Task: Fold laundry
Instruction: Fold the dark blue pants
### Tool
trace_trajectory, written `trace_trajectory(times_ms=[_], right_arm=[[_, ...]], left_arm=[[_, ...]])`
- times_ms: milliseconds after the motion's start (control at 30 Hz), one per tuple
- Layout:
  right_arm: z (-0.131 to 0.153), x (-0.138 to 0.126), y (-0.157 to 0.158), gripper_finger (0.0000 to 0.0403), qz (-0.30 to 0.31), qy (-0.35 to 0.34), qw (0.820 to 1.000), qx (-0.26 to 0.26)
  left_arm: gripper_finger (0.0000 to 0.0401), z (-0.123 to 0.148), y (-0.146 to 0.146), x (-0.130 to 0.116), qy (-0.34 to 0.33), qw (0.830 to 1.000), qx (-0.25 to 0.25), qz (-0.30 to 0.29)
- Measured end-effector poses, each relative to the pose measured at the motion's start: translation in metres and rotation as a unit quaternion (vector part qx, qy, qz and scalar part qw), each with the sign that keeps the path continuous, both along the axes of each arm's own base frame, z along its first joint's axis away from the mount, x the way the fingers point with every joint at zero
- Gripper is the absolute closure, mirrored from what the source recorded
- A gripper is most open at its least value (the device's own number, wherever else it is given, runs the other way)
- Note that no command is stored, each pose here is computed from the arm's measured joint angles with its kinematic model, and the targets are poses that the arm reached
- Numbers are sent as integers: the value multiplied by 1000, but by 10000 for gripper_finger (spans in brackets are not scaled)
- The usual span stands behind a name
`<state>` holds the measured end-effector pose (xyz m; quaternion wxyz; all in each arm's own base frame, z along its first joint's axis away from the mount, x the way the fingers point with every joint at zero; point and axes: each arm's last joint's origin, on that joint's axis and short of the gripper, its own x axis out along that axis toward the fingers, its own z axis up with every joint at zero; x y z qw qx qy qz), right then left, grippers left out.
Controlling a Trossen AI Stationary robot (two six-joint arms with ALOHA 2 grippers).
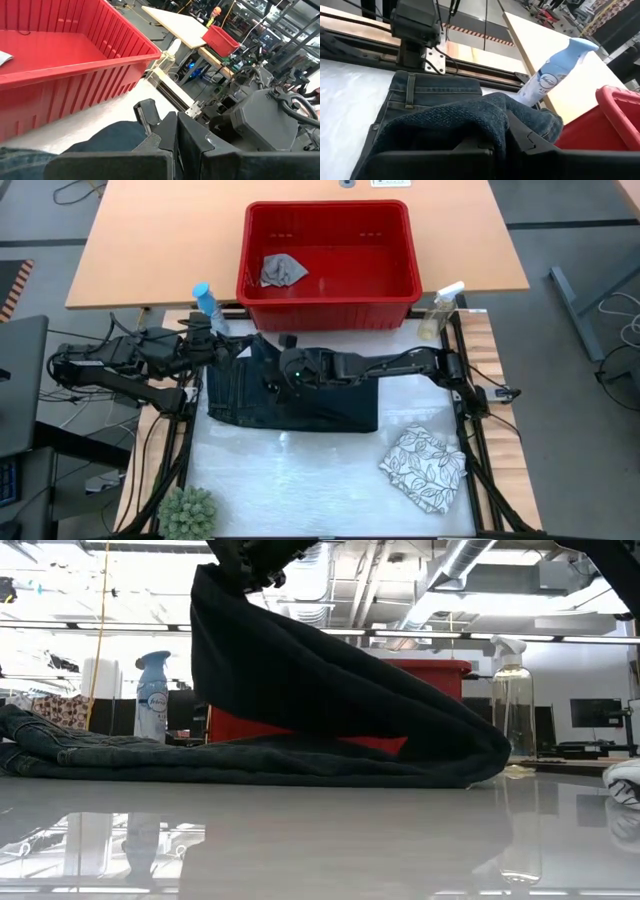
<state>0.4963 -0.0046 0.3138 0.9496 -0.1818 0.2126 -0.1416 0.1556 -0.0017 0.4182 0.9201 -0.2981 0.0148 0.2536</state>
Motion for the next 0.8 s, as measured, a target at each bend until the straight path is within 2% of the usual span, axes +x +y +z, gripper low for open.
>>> trace_trajectory(times_ms=[267,433,700,800], right_arm=[[0,0,-17,369,-15,2,1000,-3],[-24,9,-20,369,-12,24,1000,11],[-51,20,-2,369,13,54,998,-2],[-63,24,-1,339,14,65,998,-3]], left_arm=[[401,-1,0,0,3,1000,0,0],[401,-1,0,0,3,1000,0,-1],[401,-2,0,0,12,1000,1,-2],[401,-3,0,-1,16,1000,1,-2]])
